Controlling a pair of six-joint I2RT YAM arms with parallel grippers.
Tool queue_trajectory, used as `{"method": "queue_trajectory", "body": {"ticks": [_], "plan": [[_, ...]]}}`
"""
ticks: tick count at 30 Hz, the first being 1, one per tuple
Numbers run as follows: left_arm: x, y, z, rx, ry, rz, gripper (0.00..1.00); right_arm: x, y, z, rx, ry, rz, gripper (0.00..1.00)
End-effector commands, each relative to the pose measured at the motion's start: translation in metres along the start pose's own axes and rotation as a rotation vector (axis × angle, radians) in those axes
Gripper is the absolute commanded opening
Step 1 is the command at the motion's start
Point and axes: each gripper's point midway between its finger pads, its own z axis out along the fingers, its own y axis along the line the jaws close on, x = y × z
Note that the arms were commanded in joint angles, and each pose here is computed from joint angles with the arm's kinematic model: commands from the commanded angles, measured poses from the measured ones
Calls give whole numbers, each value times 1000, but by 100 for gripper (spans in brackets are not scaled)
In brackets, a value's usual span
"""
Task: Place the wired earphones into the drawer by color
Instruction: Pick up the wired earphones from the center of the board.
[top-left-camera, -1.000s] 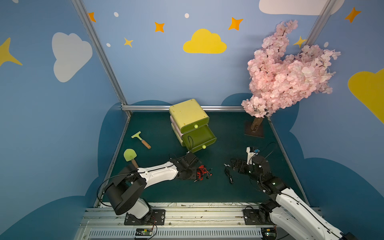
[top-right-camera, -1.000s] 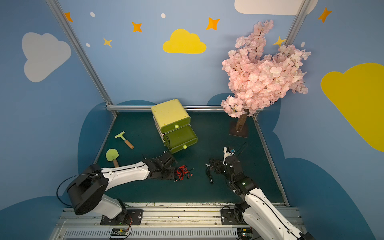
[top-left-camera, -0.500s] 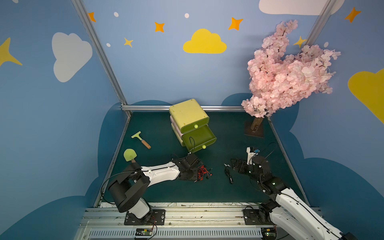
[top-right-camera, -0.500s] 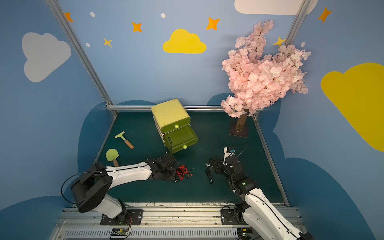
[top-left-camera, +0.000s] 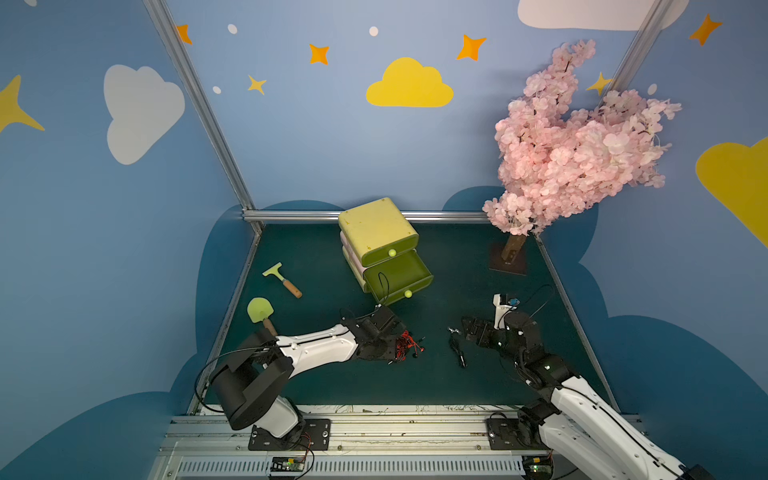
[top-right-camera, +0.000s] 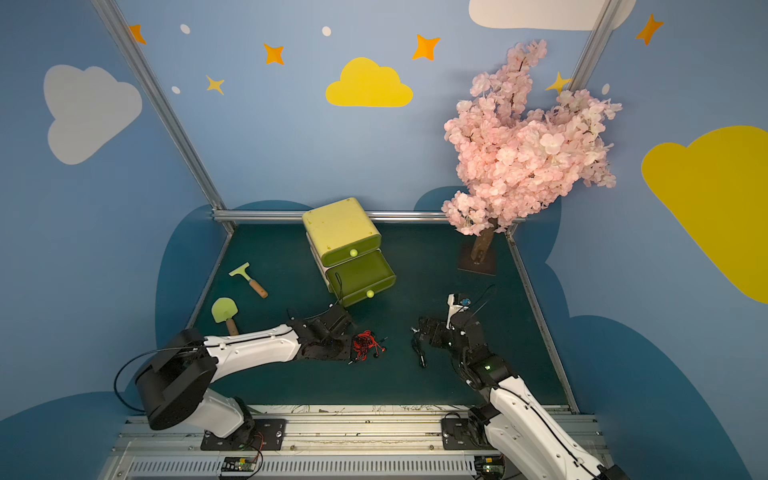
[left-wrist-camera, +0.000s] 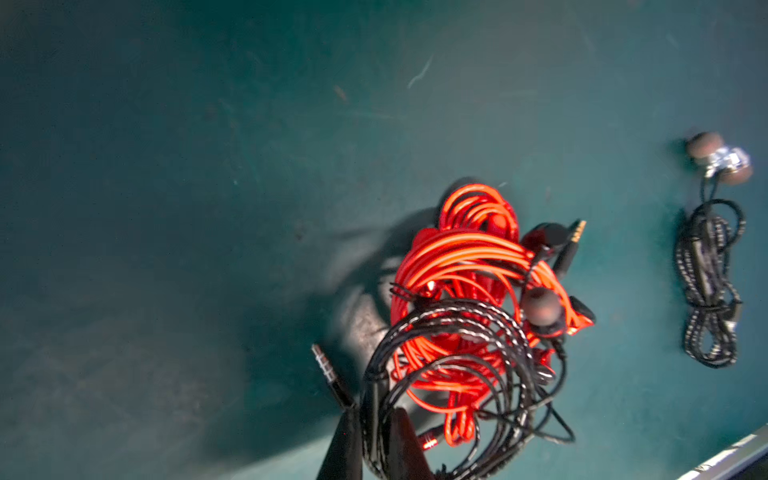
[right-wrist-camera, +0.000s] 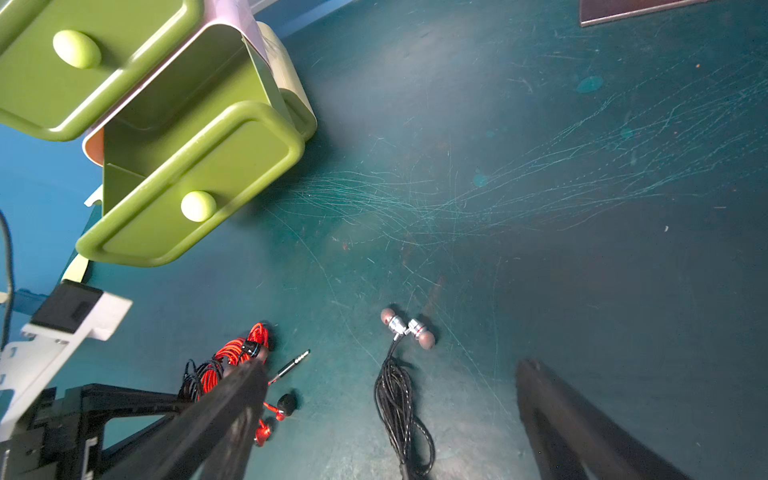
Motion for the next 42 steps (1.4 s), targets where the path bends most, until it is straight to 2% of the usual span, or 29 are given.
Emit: {"method": "queue_trajectory", "body": {"ticks": [1, 9, 28, 36, 42], "plan": [[-4, -4, -12, 7, -23, 1, 14, -3, 0, 0, -7, -16, -5, 98], [-10, -7, -39, 37, -86, 7, 13, -3, 0, 0, -6, -17, -1, 98], [-45, -19, -125, 127, -335, 49, 12, -5, 1, -3, -17, -27, 9, 98], [-67, -30, -147, 136, -395, 86, 12, -6, 2, -4, -21, -31, 11, 98], [-95, -38, -161, 143, -441, 109, 12, -7, 4, -5, -31, -35, 11, 98]]}}
